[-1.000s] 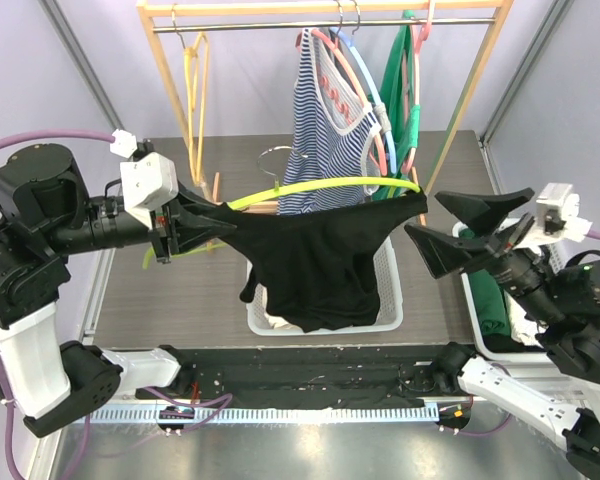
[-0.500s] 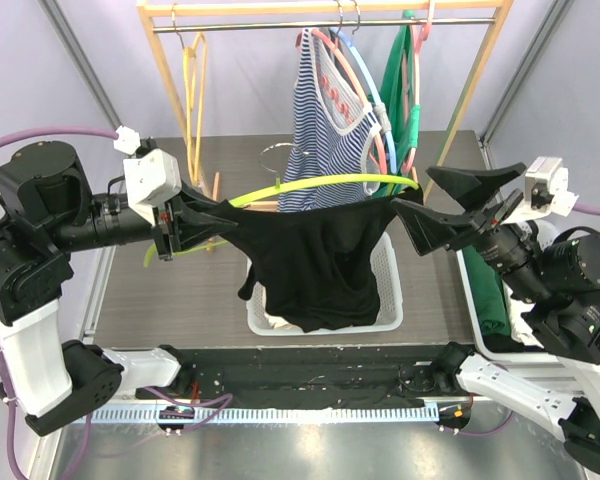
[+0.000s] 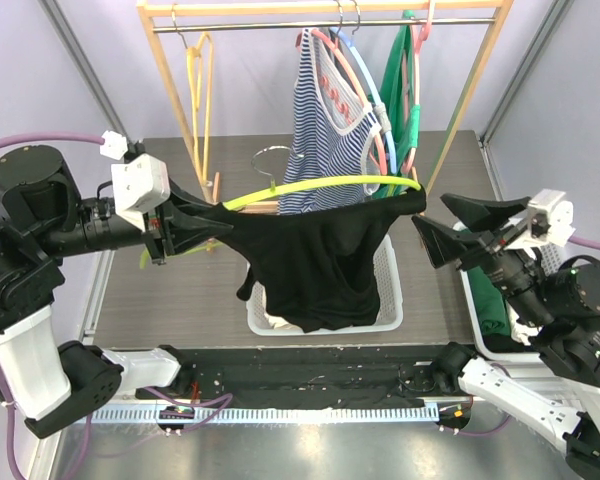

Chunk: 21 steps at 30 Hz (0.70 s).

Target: Remove the tank top from the hanger

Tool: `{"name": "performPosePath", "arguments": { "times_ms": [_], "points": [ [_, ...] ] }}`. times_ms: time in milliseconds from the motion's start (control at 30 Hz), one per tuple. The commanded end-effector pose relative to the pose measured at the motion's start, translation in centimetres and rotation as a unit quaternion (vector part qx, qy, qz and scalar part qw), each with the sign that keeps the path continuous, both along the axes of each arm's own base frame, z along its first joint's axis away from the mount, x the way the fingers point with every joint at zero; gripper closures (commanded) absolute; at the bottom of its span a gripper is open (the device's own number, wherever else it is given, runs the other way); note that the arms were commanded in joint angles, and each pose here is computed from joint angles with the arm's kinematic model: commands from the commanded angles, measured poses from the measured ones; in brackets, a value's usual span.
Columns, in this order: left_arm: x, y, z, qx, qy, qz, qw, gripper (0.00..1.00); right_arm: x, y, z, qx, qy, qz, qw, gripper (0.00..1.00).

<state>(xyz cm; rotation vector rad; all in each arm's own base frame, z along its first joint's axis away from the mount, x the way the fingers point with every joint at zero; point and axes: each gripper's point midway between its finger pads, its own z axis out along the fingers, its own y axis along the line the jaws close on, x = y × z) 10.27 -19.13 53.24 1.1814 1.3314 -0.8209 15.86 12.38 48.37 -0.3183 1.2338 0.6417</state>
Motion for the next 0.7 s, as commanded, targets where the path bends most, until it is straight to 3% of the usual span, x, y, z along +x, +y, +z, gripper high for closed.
{"name": "performPosePath", "arguments": {
  "times_ms": [0,533,667],
  "points": [
    [-2.0,0.6,1.6,-0.021,-0.035,-0.024,0.999,1.00,0.4,1.8,0.6,-0.031,-0.006,0.026,0.999,0.32],
    [-3.4,2.0,2.0,-0.022,-0.059,-0.014,0.998,1.00,0.8,3.5,-1.4,-0.065,0.029,0.054,0.996,0.59],
    [-3.5,2.1,2.1,-0.023,-0.061,-0.013,0.998,1.00,0.9,2.9,-1.3,-0.063,0.029,0.039,0.997,0.83]
  ]
}}
